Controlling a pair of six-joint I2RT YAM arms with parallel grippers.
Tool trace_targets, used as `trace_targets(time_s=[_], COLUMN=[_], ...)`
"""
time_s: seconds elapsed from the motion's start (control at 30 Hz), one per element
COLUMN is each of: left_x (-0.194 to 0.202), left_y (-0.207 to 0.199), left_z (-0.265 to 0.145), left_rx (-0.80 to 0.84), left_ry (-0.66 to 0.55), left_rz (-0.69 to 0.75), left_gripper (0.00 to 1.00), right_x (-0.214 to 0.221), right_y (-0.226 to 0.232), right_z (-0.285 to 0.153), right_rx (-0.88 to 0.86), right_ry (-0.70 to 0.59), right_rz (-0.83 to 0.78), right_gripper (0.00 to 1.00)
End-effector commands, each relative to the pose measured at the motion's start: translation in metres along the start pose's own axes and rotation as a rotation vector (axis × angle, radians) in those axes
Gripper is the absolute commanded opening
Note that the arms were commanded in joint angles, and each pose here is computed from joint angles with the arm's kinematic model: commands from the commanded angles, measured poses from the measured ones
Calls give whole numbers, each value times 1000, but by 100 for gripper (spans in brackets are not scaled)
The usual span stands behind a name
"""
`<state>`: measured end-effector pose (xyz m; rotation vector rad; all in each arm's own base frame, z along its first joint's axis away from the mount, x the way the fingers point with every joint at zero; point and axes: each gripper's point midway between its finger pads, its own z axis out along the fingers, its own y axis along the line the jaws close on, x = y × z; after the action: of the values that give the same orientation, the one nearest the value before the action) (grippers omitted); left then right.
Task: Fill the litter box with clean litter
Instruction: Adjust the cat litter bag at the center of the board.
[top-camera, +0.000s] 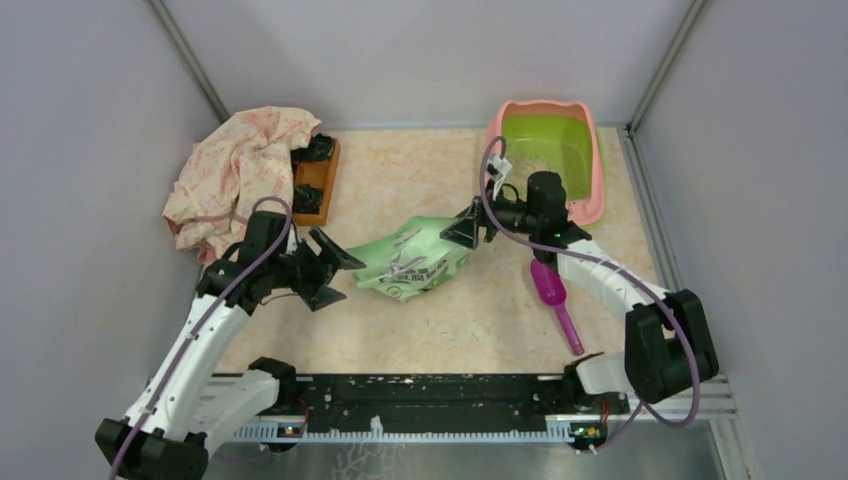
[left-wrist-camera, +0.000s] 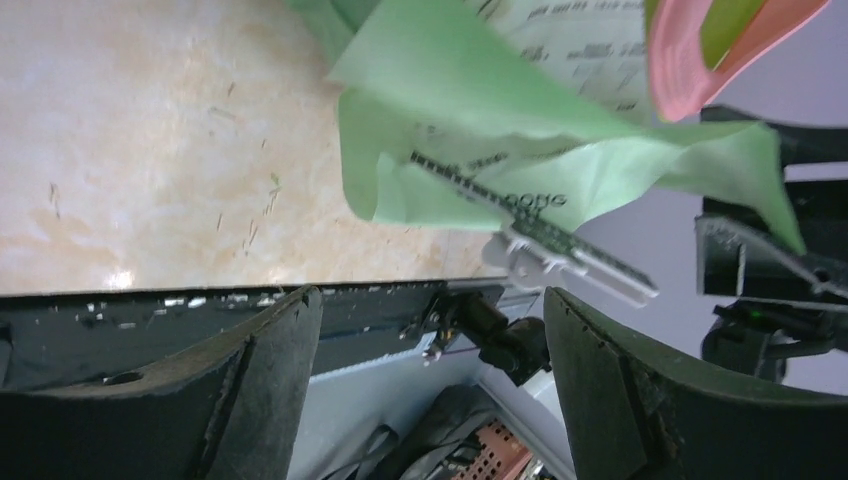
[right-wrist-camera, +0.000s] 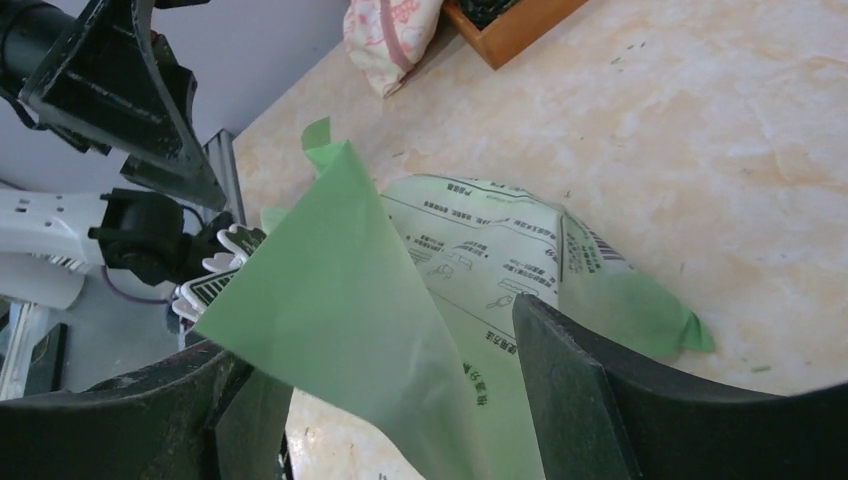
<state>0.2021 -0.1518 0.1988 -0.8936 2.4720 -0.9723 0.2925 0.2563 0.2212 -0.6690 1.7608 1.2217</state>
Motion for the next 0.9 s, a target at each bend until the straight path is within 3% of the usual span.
trace_targets(time_s=[0.0, 0.07, 0.17, 0.23, 0.43, 0.53, 0.87], left_x=[36, 43, 43, 42, 24, 17, 6], left_y=[12, 14, 14, 12, 13, 12, 9], left_z=[0, 2, 7, 12, 31, 47, 74], left_rx=[-72, -98, -116, -131, -221, -237, -291], left_ry=[72, 90, 77, 73, 6, -11, -27], left_rz=[-138, -182, -215, -239, -273, -280, -312], left_gripper=[84, 82, 80, 78, 77, 77, 76], right_x=[8, 14, 20, 23, 17, 14, 9], right_y=[5, 2, -4, -4, 3, 8, 24], right_z=[10, 11, 10, 10, 10, 10, 6], right_rx=[-32, -17, 10, 13, -1, -15, -45], right_ry=[88, 102, 116, 121, 99, 96, 70], right_rz=[-39, -26, -9, 1, 48, 88, 206], right_gripper=[75, 74, 64, 54, 12, 2, 0])
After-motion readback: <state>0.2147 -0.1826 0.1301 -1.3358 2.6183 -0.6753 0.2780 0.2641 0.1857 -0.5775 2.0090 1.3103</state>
